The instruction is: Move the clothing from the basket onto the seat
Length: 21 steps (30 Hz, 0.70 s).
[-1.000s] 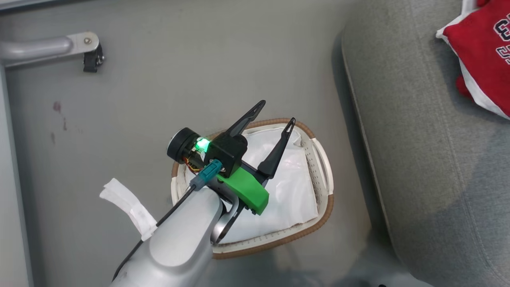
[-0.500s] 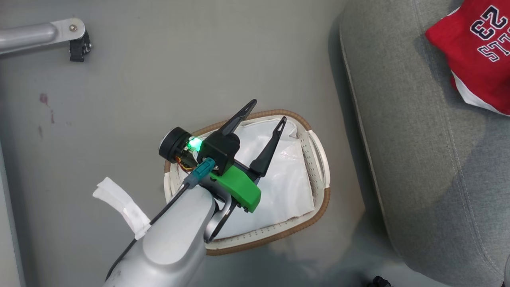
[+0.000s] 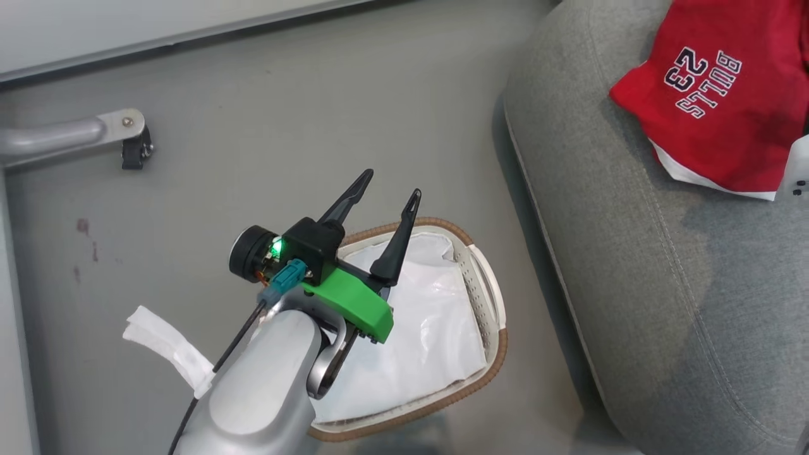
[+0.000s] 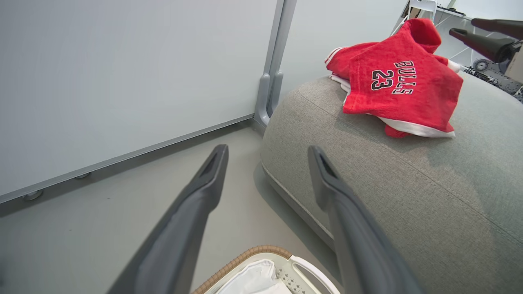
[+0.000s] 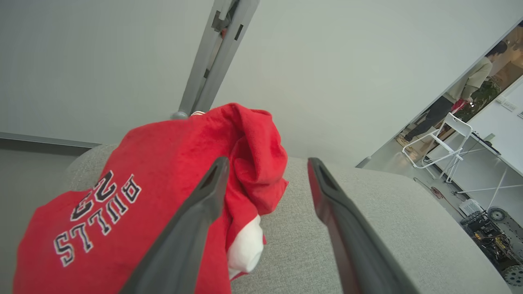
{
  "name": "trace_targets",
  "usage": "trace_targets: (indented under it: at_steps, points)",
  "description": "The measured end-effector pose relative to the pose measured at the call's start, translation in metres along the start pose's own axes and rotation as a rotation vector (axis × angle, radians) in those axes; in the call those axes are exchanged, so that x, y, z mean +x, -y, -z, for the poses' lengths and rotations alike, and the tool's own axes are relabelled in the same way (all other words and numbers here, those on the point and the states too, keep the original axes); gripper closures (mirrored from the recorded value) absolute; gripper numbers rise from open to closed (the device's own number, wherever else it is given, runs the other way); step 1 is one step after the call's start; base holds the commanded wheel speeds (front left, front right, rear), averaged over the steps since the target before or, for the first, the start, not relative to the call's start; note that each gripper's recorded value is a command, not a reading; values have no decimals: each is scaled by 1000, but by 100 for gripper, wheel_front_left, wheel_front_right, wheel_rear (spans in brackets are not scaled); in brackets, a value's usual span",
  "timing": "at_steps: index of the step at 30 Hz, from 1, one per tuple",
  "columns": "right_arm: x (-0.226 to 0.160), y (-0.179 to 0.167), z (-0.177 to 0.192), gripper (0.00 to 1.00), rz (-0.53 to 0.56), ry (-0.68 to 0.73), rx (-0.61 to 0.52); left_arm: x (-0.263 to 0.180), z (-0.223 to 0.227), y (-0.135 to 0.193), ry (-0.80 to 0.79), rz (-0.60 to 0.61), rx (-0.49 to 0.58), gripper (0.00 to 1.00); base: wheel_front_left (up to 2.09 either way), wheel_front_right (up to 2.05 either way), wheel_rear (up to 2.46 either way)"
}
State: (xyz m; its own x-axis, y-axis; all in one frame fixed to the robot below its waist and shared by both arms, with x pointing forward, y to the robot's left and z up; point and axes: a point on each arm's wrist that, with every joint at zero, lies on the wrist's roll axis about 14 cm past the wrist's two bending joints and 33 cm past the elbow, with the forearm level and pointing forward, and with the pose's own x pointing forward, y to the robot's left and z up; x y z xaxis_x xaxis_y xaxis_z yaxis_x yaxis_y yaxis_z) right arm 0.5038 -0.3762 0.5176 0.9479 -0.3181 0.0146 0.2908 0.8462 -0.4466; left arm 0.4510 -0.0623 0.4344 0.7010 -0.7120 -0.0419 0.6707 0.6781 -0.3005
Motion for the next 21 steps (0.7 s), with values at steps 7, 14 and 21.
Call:
trace_targets:
  at_steps: [7, 14, 21]
  points:
    - [-9, 0, -57, 0, -33, 145, 41, -19, -33, -1, 73, -67, 14, 0, 0, 0, 0]
    - [-28, -42, -102, 0, -123, 252, 178, -59, -57, -27, 139, -236, 18, 0, 0, 0, 0]
    - [-64, -101, -116, 0, -252, 274, 321, -118, -65, -62, 181, -440, 14, 0, 0, 0, 0]
